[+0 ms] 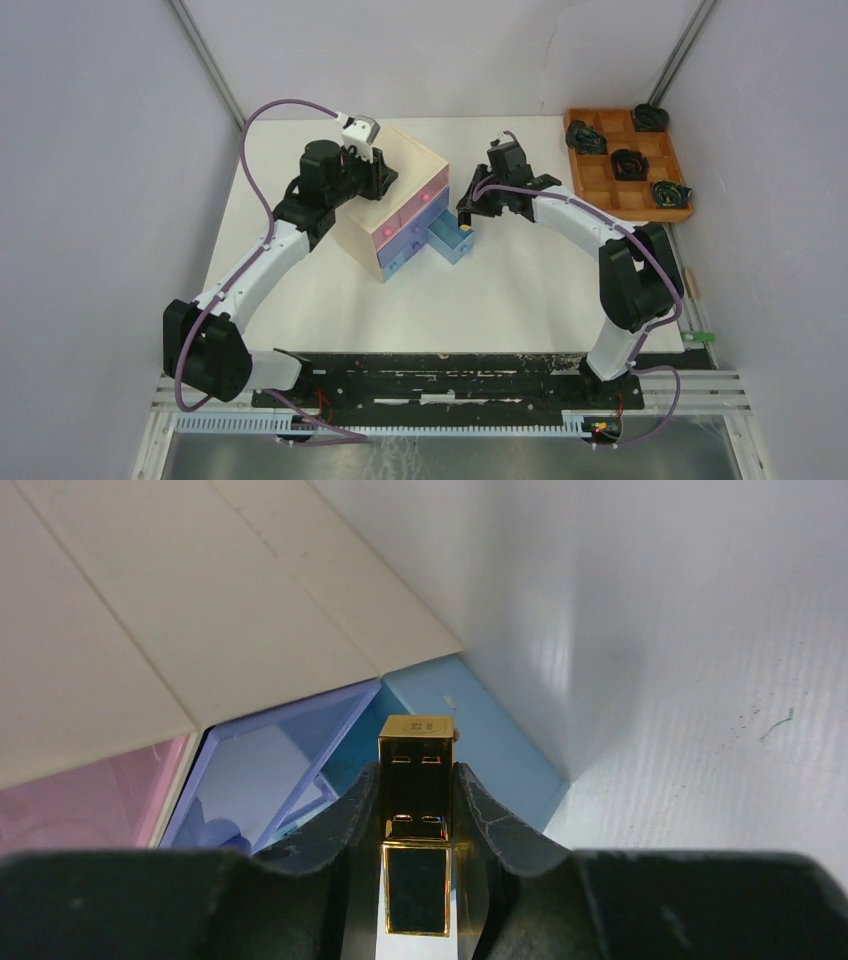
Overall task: Organize the makeup
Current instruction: Place the lipstick in the drawer.
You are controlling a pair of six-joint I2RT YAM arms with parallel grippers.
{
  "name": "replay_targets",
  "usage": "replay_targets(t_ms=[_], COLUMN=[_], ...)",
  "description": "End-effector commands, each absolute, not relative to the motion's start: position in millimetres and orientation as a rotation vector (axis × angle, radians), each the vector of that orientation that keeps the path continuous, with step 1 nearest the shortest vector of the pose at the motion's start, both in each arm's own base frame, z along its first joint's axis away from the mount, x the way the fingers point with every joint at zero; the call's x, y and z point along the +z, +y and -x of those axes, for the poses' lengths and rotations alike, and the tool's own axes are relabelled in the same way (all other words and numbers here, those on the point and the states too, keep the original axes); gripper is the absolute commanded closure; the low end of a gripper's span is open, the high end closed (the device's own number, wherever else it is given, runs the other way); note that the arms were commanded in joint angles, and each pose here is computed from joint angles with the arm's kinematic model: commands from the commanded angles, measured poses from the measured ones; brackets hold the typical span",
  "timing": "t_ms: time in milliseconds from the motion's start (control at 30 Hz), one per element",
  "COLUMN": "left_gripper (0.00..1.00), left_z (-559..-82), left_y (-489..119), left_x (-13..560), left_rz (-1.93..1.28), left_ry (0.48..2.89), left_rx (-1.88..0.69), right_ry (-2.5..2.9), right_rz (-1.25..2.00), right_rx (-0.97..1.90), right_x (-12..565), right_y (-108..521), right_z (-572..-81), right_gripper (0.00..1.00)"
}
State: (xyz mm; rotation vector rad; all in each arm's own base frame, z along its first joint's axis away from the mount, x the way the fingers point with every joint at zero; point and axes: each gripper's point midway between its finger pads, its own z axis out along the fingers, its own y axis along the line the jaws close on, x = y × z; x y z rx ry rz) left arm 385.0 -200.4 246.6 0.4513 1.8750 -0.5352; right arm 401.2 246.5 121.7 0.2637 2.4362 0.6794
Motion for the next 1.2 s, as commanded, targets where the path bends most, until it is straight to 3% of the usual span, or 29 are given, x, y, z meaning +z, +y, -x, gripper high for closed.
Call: replay_targets(t_ms=[0,567,800,1000,1167], left_gripper=[0.67,0.66,0.66,0.66,0.66], left_z=[-331,-331,-330,-329,-329], left_y=[-178,-178,-179,-179,-179], left_x=[129,126,125,124,122], left_rz=[-0.517,-0.519,-0.524,-0.524,-0.524], left_ry=[2.322,2.33,2.336,2.34,2.343], left_rx=[-0.472,-0.472,-0.482,-0.483,-0.48], right_ry=[2.35,2.445,2.436,2.419,2.358], right_rz=[-0.165,-0.02,-0.022,-0.004,0.018], right_rx=[0.758,0.79,0.704,0.678,0.685], right_x=[155,122,121,127,146], right_y=[265,309,298,294,291], right_z=[-407,-384,-388,-390,-388], right_gripper=[0.99,0.97,0.59,0.47,0.46])
